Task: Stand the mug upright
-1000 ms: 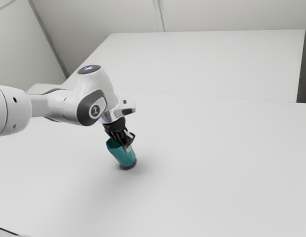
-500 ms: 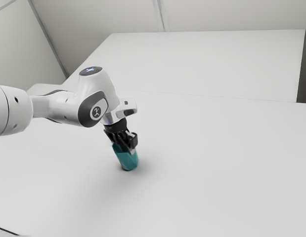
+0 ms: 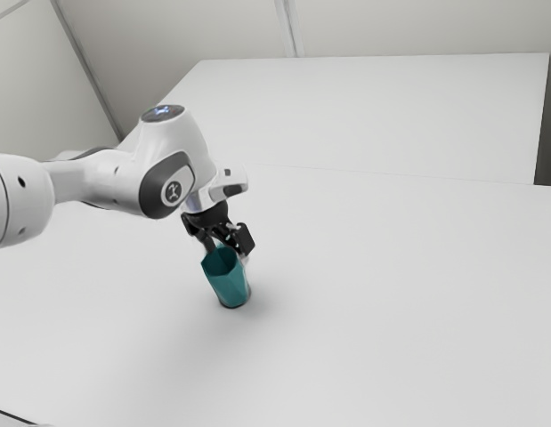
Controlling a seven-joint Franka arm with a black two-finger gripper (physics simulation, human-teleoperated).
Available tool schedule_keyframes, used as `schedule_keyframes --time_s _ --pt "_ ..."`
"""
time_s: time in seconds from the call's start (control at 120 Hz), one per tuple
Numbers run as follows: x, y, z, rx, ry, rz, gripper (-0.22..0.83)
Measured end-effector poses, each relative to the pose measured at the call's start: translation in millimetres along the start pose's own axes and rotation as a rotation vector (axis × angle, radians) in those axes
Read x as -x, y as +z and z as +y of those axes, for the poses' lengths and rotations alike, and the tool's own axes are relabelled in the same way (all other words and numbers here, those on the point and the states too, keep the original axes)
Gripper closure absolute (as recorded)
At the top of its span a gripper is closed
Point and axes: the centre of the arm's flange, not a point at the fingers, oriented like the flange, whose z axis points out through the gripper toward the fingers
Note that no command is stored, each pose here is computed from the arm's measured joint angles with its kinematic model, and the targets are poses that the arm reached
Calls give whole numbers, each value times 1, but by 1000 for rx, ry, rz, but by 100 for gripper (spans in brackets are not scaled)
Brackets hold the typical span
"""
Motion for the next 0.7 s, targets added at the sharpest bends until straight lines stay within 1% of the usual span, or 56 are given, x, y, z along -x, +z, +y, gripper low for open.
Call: schedule_keyframes --time_s 0.158,0.242,0.35,0.442,0.558,0.7 --pt "-19 -48 -5 4 -13 29 2" --pt "-40 -96 -11 20 -17 65 1" --pt "-52 -157 -15 20 -19 115 1" --pt "-56 -197 -22 25 -28 139 1" --pt "-55 -240 -29 -2 -40 137 0" --pt "-50 -253 -31 -22 -64 83 0"
